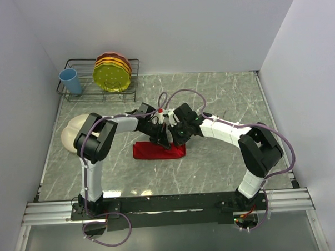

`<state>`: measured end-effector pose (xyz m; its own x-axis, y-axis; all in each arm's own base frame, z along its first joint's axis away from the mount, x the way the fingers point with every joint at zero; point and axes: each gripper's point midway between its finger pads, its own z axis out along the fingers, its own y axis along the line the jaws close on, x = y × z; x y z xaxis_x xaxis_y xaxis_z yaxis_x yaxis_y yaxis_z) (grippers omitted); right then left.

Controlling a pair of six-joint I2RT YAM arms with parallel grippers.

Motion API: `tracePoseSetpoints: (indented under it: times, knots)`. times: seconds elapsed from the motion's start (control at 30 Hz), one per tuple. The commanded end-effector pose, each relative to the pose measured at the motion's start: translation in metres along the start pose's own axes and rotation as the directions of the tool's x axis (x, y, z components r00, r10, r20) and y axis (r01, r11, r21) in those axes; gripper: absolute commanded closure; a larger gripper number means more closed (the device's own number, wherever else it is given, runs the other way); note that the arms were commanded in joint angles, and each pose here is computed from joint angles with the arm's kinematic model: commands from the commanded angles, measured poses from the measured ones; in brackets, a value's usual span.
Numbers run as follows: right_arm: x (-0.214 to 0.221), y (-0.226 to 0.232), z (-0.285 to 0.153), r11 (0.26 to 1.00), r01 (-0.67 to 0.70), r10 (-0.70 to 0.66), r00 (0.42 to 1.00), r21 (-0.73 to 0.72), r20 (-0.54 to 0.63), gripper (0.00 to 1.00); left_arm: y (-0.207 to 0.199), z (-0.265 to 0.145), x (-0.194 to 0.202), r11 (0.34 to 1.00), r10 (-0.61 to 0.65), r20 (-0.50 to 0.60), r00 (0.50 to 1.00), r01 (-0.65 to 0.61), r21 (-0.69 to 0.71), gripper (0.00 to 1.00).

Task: Fold the napkin into a case and place the utensils inside
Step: Stuff the top corner of the smaller-rectangle-folded napkin into the folded napkin.

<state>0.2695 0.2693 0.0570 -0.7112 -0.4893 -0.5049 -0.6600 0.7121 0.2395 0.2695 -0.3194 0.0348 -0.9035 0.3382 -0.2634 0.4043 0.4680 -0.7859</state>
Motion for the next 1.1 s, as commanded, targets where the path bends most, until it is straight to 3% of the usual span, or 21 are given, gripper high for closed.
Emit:
tracePoseSetpoints:
  times: [0.0, 0.73, 0.93, 1.07]
  knots:
    - [-0.020, -0.004, -0.005, 0.999, 0.022, -0.024, 0.998, 0.034, 0.066, 1.00, 0.007, 0.005, -0.003, 0.999, -0.035, -0.017, 0.999, 0.035, -0.005, 0.99]
    - [-0.006, -0.019, 0.010, 0.997, -0.002, 0.001, 1.000, 0.071, 0.023, 1.00, -0.011, 0.007, -0.034, 0.994, -0.098, 0.026, 0.995, 0.096, 0.053, 0.96]
    - [0.005, -0.035, 0.013, 0.993, -0.061, 0.063, 0.998, 0.099, -0.016, 1.00, -0.026, -0.023, -0.051, 0.993, -0.067, 0.148, 0.987, 0.051, 0.109, 0.74]
    - [0.004, -0.042, 0.012, 0.990, -0.095, 0.097, 0.995, 0.106, -0.013, 1.00, -0.043, -0.059, -0.066, 0.992, -0.001, 0.297, 0.955, -0.036, 0.118, 0.60]
